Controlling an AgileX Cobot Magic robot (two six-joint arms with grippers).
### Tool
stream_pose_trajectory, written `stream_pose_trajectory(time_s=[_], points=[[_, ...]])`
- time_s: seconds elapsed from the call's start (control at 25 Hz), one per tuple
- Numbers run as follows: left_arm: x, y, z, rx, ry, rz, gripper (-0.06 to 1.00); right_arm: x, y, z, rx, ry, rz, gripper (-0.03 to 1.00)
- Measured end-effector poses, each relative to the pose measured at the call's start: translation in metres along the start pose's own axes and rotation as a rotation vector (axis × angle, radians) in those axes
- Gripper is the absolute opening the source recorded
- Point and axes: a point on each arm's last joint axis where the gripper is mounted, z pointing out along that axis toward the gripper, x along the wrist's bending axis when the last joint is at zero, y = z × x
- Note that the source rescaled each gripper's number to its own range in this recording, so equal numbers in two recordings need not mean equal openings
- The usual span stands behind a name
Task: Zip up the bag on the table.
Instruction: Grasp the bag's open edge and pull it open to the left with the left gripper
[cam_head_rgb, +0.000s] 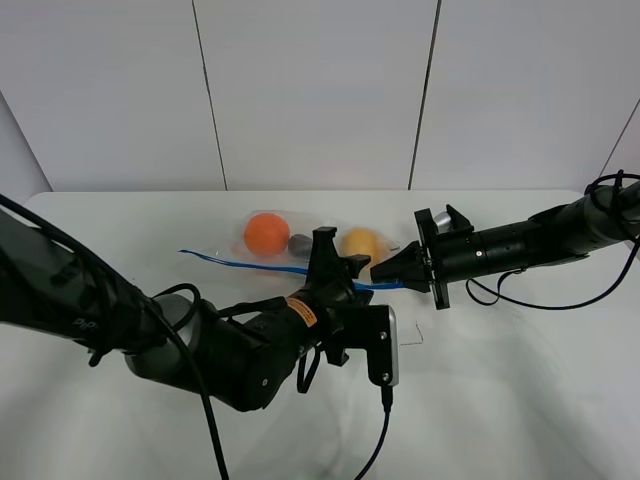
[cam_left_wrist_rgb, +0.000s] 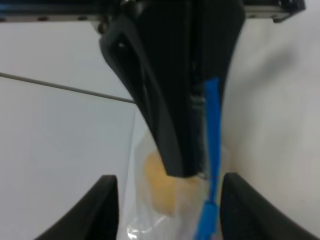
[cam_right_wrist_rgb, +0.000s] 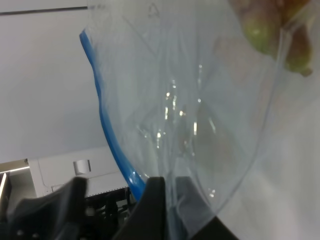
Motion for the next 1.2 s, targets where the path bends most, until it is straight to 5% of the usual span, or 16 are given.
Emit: stream_pose_trajectory(time_s=[0.36,1.2], points=[[-0.0056,-0.0038,-0.0047,0.008,-0.023,0.009,0.38,0.0000,0.0000,0.0000,0.000,0.000,0.000,0.00],[-0.0020,0.0011,0.0016,0.001,-0.036,-0.002,0.36,0.0004,0.0005,0.0000,-0.006,0.004,0.003,0.00]])
